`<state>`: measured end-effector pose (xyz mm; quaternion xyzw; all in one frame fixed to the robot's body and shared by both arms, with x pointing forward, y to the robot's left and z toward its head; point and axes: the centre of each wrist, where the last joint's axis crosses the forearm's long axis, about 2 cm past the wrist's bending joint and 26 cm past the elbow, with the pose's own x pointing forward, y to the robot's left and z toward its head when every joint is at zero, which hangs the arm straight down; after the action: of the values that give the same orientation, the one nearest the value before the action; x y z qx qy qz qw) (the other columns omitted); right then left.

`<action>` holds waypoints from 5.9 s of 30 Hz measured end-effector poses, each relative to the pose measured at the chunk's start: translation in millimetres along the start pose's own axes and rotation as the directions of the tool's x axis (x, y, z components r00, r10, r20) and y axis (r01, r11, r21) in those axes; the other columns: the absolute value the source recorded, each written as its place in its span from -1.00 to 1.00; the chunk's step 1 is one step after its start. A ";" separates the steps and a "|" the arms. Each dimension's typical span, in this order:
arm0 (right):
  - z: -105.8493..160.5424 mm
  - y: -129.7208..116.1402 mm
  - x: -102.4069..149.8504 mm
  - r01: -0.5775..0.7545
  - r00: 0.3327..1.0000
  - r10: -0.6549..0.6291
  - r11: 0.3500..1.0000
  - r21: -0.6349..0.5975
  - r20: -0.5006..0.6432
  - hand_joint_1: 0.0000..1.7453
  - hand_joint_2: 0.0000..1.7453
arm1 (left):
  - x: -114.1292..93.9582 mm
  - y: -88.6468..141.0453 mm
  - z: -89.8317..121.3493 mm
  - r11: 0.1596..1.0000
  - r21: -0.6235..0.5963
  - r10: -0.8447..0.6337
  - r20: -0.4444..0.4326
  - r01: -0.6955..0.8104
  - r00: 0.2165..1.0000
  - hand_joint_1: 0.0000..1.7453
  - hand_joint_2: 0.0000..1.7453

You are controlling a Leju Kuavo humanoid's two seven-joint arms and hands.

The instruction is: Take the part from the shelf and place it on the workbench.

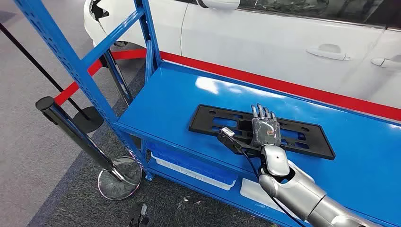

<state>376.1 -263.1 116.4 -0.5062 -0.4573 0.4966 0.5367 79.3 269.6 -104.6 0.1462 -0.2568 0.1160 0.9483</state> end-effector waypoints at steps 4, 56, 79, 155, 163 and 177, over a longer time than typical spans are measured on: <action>1.0 2.4 -9.9 -0.011 1.000 0.011 1.000 0.012 -0.016 -1.00 1.00 | -1.3 0.7 0.3 1.000 0.006 0.010 -0.005 -0.010 1.000 -1.00 -1.00; 20.7 -47.0 -4.3 0.070 0.994 -0.041 0.952 -0.297 0.101 1.00 1.00 | -3.6 5.6 2.4 0.963 0.252 -0.137 0.135 0.100 0.981 -1.00 1.00; 96.6 -123.9 41.3 0.665 0.699 -0.315 0.614 -0.424 0.642 1.00 1.00 | -7.4 -9.0 8.1 0.987 0.154 -0.055 0.071 0.044 0.996 -1.00 1.00; 166.2 -131.7 48.3 0.786 0.541 -0.370 0.543 -0.296 0.756 1.00 1.00 | -3.2 -9.5 5.9 0.992 0.071 -0.107 0.007 0.106 0.994 -1.00 1.00; 165.5 -131.9 48.3 0.783 0.542 -0.368 0.548 -0.295 0.755 1.00 1.00 | -3.7 -8.8 5.9 0.990 0.072 -0.119 0.000 0.119 0.993 -1.00 1.00; 165.2 -131.9 48.2 0.786 0.535 -0.373 0.549 -0.284 0.759 1.00 1.00 | -5.9 -9.1 7.0 0.989 0.065 -0.134 -0.006 0.134 0.991 -1.00 1.00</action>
<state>225.4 -199.7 258.8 -0.2584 -0.8855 0.2367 0.3050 73.9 257.9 -103.9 0.1938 -0.2418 0.0604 0.9489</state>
